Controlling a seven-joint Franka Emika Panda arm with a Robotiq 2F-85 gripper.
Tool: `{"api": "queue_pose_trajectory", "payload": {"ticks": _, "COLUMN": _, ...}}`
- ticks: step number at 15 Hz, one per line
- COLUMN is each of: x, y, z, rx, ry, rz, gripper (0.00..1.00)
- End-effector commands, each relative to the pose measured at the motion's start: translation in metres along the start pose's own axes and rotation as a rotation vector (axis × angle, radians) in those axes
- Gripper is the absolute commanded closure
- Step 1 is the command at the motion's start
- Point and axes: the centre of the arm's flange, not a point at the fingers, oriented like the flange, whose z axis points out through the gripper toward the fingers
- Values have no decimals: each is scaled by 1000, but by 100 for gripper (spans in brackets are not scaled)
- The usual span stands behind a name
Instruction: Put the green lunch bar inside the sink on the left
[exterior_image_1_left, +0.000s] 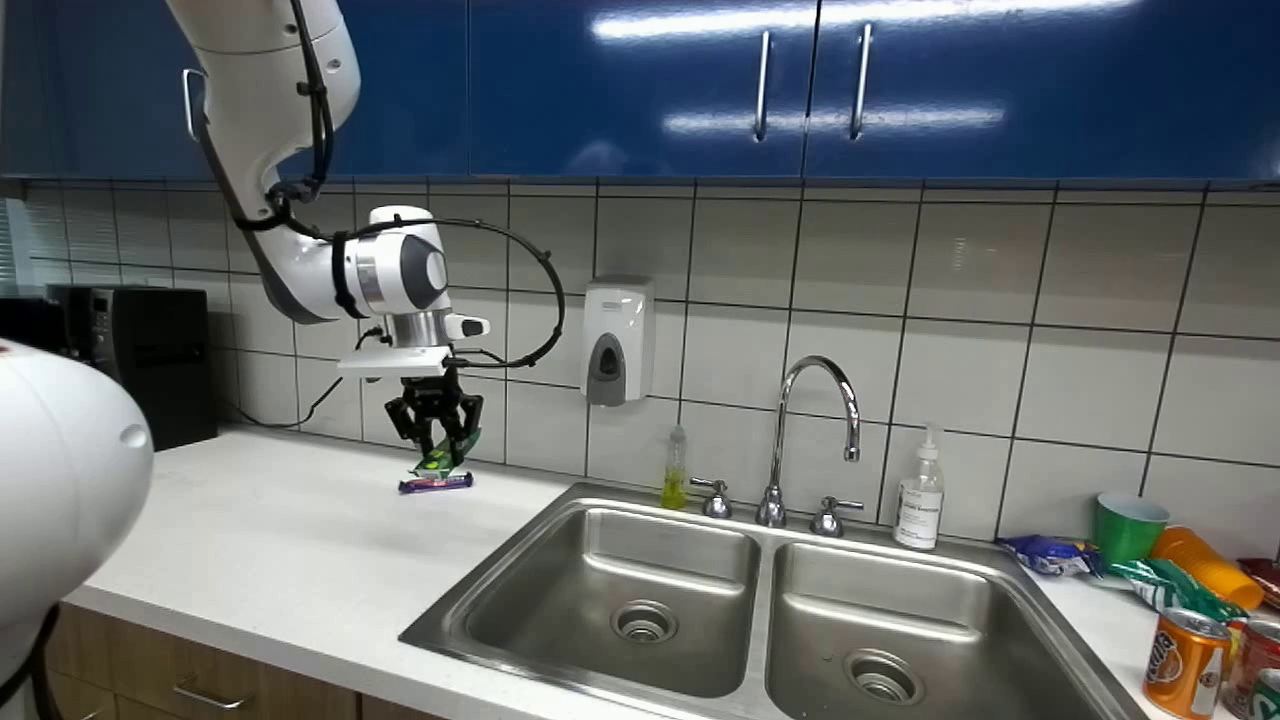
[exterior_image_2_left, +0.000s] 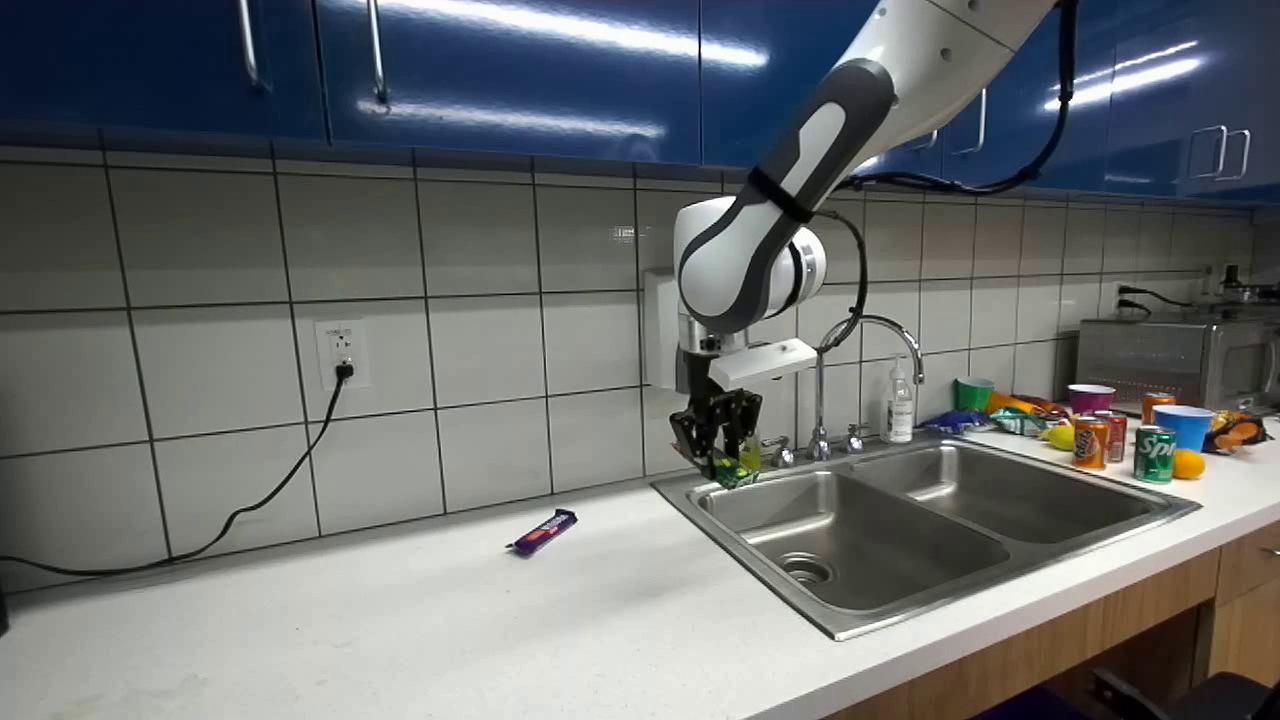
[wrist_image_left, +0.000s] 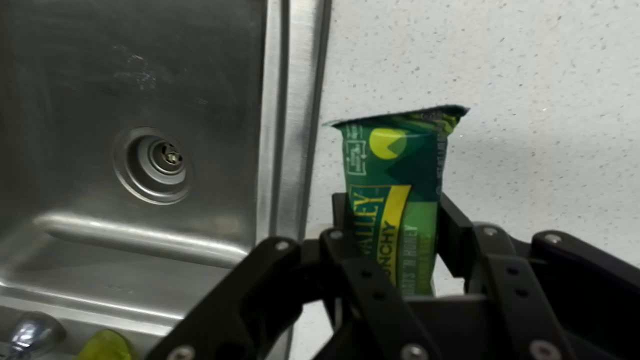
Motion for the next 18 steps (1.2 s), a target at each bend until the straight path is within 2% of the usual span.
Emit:
{"api": "queue_pose_trajectory", "payload": {"ticks": 1, "x": -18, "y": 44, "z": -21, "rx": -37, "ry": -6, "rz": 97, "gripper": 83}}
{"api": "queue_pose_trajectory", "payload": {"ticks": 9, "x": -38, "y": 131, "z": -27, "rx": -78, "ry": 4, "rz": 267, "gripper": 83}}
{"api": "queue_pose_trajectory", "payload": {"ticks": 18, "x": -53, "y": 188, "z": -6, "rx": -93, "ry": -20, "rz": 402, "gripper": 83}}
